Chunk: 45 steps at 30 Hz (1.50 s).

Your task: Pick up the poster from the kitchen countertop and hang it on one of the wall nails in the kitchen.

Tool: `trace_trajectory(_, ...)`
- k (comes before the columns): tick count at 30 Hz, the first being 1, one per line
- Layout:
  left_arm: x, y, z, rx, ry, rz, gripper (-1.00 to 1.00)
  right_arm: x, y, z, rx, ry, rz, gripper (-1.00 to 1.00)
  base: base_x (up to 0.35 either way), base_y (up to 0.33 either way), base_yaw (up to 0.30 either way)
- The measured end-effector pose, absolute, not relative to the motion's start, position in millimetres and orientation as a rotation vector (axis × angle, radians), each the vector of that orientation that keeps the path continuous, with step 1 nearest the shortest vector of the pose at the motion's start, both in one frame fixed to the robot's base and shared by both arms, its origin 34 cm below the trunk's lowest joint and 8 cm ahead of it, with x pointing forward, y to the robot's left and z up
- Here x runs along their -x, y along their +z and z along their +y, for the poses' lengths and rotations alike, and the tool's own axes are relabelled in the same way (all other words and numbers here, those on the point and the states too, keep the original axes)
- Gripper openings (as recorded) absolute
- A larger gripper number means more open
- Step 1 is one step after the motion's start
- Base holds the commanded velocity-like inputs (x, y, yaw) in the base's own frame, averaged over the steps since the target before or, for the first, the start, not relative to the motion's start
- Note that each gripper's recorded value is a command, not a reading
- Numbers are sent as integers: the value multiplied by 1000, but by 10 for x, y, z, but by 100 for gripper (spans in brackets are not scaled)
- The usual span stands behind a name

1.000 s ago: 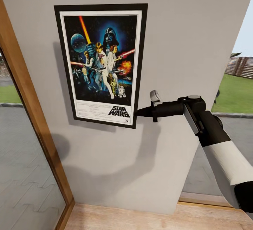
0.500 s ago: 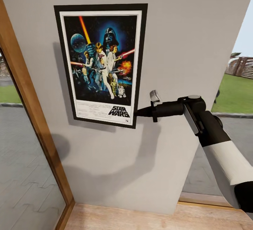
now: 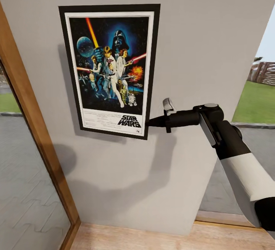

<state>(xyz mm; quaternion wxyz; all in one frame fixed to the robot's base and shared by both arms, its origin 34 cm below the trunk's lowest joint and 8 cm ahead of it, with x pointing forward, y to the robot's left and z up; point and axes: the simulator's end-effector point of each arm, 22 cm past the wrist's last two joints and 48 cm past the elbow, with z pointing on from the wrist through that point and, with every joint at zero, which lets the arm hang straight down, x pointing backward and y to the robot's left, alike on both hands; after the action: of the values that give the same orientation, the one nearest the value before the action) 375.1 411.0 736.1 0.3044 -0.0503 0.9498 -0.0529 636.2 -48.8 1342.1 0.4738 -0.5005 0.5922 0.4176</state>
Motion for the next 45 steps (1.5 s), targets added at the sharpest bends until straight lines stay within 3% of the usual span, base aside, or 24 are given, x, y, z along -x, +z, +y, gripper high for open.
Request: trace_trajectory(45,-3752,7361,4109,133,-141,2516,100,-6373,13414,-490,1223,1018,1452,-100,19,0,0)
